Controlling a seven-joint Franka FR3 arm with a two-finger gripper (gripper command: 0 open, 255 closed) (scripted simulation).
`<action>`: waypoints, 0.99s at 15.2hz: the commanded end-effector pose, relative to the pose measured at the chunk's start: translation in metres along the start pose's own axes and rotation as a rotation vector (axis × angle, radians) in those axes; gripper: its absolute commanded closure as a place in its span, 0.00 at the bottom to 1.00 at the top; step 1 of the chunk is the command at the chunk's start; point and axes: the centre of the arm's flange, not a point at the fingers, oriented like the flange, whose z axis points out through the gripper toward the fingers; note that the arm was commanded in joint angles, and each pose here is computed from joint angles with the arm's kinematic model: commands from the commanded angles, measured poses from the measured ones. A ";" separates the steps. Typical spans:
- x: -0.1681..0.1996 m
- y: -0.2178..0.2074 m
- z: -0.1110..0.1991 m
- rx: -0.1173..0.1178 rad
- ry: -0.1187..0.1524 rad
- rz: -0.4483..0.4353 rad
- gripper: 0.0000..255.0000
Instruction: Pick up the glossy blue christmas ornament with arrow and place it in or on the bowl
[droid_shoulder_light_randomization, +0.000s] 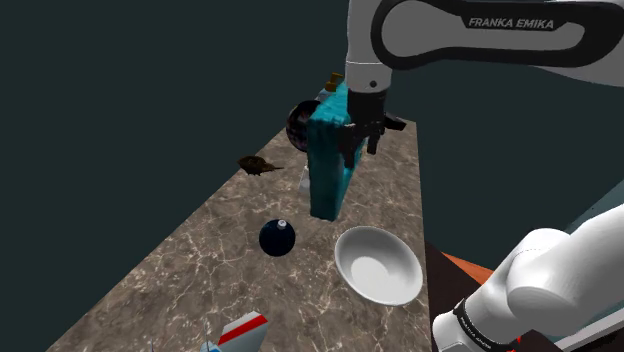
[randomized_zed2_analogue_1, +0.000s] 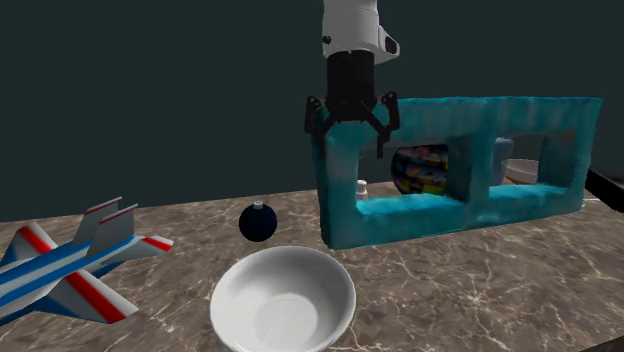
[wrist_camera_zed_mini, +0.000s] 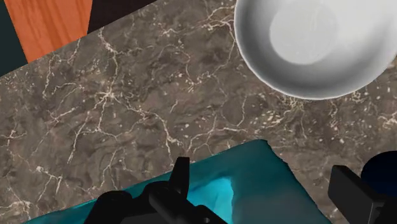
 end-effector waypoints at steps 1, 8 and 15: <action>0.016 -0.026 0.010 -0.013 -0.044 -0.008 0.00; 0.071 -0.116 0.037 -0.055 -0.185 -0.039 0.00; 0.119 -0.206 0.075 -0.098 -0.327 -0.069 0.00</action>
